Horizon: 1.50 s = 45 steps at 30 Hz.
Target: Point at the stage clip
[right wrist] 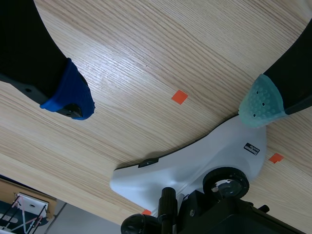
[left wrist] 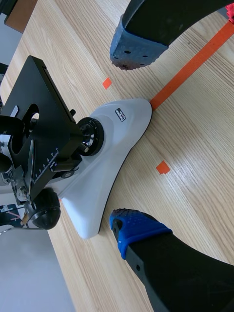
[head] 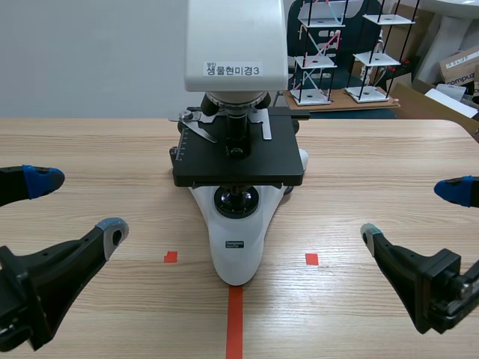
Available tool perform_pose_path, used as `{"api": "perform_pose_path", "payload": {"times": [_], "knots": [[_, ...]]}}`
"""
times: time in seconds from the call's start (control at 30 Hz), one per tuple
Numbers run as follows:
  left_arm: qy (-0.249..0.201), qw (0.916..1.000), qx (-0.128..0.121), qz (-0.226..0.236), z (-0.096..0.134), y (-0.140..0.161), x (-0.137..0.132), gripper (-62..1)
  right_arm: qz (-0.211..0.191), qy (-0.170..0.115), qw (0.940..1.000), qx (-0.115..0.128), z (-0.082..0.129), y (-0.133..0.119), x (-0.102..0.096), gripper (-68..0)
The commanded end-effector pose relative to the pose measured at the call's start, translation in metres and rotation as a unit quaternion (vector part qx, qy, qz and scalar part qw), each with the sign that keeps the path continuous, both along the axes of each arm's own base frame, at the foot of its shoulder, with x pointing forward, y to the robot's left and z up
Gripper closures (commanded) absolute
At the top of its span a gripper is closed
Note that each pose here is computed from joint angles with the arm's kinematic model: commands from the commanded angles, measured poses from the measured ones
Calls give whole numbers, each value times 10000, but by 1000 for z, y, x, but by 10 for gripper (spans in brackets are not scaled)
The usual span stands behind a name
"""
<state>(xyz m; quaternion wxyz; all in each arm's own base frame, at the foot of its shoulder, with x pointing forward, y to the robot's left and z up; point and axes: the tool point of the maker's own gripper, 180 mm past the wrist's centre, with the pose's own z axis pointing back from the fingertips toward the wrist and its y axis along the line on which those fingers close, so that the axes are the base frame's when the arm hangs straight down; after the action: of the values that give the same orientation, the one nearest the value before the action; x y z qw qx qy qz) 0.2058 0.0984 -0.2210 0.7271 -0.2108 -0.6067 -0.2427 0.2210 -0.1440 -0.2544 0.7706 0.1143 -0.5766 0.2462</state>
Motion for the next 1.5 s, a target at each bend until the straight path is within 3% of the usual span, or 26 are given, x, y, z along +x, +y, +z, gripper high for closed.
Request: {"api": "perform_pose_path", "payload": {"times": [0.0, 0.13, 0.33, 0.43, 0.7, 0.9, 1.13, 1.47], "knots": [[-73, 9999, -120, 19, 6, -2, 1, -571, 0, -156, 9999, 33, 9, 0, 3, -679], [-65, 9999, -88, 49, 5, -1, 1, -432, 0, -156, 9999, 33, 9, 0, 3, -679], [28, 9994, 282, 197, -7, 12, 6, -121, 0, -156, 9999, 33, 9, 0, 3, -679], [-132, 9986, 505, 110, -6, 20, 9, -25, 1, -158, 9999, 34, 9, 0, 3, -679], [-379, 9922, 1176, -187, -9, 51, 43, -27, 1, -158, 9999, 34, 9, 0, 3, -679], [-643, 9913, 1115, -283, 20, 69, 79, -27, 1, -158, 9999, 34, 9, 0, 3, -679], [-910, 9896, 1001, -496, 60, 69, 107, -27, 1, -158, 9999, 34, 9, 0, 3, -679], [-826, 9847, 939, -1211, 59, 20, 118, -27, 0, -156, 9999, 33, 9, 0, 3, -679]]}}
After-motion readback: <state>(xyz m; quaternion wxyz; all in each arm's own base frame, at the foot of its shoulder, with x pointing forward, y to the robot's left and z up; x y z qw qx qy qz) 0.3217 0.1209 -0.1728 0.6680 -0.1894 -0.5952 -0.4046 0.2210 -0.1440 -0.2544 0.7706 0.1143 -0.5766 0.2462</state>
